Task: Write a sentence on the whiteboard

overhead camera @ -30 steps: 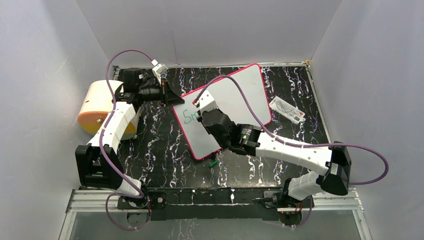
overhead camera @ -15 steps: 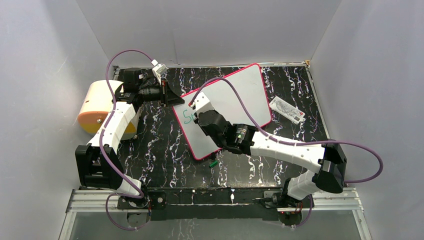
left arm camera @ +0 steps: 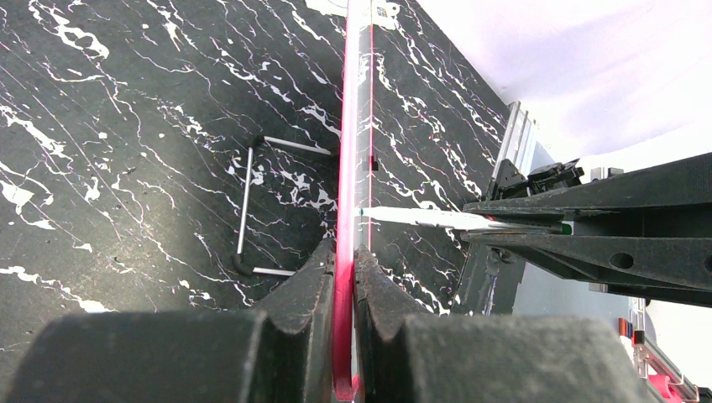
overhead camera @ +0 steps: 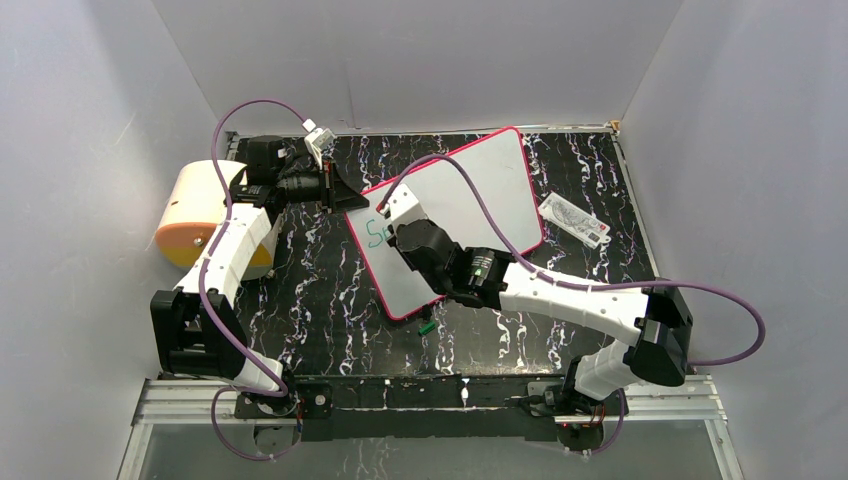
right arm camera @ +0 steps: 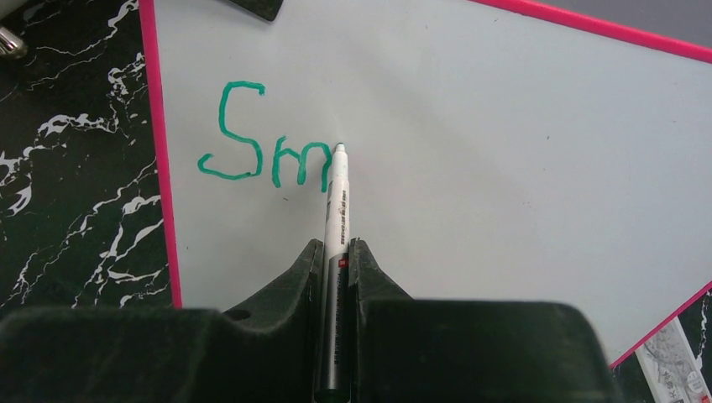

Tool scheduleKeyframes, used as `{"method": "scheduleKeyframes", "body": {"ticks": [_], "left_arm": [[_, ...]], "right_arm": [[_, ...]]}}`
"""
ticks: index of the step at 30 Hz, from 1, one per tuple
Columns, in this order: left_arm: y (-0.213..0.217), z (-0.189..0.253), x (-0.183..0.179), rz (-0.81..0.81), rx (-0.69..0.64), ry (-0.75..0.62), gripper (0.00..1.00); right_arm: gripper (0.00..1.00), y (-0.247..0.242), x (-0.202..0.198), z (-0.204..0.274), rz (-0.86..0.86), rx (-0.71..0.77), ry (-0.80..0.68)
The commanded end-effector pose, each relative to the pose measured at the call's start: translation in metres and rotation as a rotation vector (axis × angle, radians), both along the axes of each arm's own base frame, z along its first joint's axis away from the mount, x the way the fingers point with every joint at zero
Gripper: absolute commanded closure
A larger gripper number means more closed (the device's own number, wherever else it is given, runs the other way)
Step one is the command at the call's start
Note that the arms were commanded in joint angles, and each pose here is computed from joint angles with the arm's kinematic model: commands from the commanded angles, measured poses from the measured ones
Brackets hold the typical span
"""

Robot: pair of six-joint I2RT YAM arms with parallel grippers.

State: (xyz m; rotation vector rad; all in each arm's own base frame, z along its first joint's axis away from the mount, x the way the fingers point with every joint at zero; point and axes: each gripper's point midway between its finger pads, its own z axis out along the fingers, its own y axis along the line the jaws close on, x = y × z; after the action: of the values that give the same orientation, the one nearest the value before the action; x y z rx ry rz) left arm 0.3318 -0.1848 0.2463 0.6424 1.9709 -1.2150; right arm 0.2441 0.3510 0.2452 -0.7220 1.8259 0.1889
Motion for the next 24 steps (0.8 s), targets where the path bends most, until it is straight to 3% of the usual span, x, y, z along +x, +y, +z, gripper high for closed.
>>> {"method": "scheduleKeyframes", "body": {"ticks": [1,24], "left_arm": [[0.0032,-0.0227,-0.0052,0.023,0.058,0.038,1.00],[0.0034,-0.0210,-0.0053,0.024,0.059,0.032,1.00]], "right_arm": [[1.00,0.0057,0.0082,0.0219,-0.018,0.047,-0.035],[1.00,-0.0006,0.0031,0.0241,0.006,0.071,-0.006]]}}
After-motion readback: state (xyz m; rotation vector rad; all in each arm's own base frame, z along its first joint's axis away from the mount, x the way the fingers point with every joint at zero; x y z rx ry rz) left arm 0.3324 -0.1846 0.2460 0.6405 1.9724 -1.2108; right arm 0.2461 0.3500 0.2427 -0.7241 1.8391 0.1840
